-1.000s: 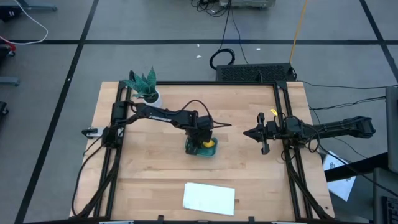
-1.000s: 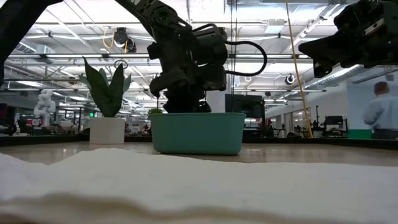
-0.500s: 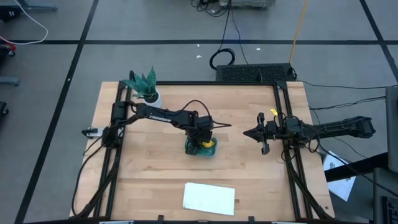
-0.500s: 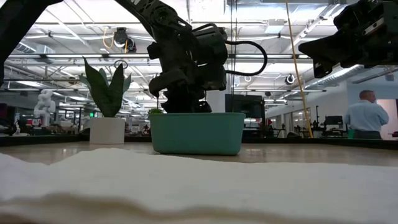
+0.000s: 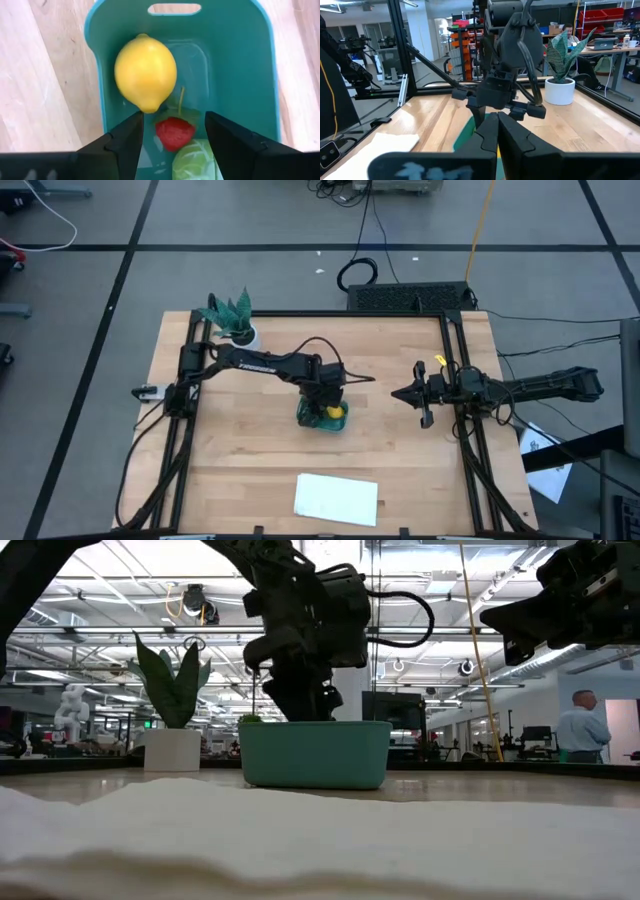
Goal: Pick and placing Produce into tupperware
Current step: Adjust the blue bin
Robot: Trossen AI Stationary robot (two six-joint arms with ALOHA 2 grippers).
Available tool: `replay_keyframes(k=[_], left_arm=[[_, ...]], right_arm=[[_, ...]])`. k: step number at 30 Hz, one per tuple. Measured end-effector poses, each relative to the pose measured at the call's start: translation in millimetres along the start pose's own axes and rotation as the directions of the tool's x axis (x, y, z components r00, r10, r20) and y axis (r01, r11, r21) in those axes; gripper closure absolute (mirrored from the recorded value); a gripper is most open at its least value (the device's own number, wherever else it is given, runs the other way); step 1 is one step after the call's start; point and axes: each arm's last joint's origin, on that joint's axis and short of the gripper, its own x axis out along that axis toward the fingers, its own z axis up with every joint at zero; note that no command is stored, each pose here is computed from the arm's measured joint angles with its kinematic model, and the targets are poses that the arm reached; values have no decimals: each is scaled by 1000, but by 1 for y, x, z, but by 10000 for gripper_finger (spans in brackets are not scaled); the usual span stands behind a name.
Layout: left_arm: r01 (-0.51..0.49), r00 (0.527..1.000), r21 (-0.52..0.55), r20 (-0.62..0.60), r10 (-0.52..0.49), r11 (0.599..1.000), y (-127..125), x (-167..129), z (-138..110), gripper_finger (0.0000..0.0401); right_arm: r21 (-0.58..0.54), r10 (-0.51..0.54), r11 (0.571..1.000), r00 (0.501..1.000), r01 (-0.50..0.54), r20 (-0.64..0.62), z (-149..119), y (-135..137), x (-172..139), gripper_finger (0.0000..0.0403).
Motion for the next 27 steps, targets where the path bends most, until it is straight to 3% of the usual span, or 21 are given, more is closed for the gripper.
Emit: replay_keyframes(k=[12, 21, 27], left_arm=[[-23, 997, -12, -69, 22, 1000, -3, -19, 7, 185], [-80, 997, 22, -14, 80, 997, -11, -52, 10, 185], [-127, 992, 16, 8, 127, 992, -14, -66, 11, 222]], right_arm=[[5, 0, 1000, 1000, 0, 0, 0, 0, 0, 403], [8, 0, 1000, 1000, 1, -9, -1, 0, 0, 403], [8, 0, 1000, 1000, 0, -8, -1, 0, 0, 403]])
